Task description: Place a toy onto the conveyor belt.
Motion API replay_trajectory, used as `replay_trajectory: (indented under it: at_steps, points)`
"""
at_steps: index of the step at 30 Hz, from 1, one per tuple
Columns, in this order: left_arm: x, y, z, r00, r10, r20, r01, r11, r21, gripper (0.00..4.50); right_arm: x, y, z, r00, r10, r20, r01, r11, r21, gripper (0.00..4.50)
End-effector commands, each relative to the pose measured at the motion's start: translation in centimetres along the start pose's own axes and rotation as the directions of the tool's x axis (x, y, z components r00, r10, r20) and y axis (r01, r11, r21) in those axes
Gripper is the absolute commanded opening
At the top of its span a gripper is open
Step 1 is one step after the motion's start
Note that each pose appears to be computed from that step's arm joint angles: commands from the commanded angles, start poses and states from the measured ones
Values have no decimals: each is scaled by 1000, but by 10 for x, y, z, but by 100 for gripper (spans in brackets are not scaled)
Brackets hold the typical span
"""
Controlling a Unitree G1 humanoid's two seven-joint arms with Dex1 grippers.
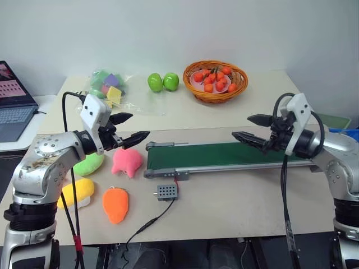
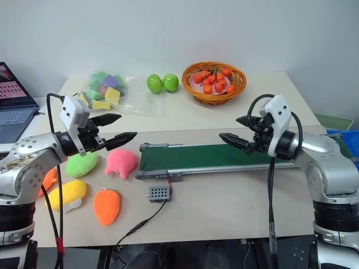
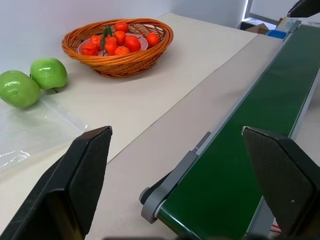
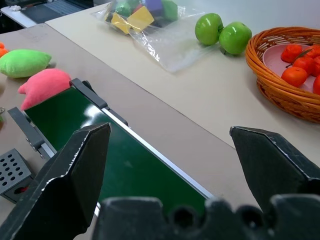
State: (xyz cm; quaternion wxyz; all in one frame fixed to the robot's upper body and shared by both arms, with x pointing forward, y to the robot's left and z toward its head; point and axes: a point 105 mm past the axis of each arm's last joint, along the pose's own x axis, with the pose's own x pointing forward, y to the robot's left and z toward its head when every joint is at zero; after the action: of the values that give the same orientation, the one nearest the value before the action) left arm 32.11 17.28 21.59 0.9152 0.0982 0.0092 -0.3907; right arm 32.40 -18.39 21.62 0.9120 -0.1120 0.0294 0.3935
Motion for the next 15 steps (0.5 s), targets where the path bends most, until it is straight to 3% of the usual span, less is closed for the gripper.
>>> replay_trajectory:
  at_steps: [1,15]
  points:
    - [-4,1,9,1000,4,23,-6,999,46,444,-1,3,18,998,12,64,-9,999,-47,450]
    - [-15,6,12,999,38,32,-39,999,12,444,10,6,23,995,70,66,-65,996,-67,450]
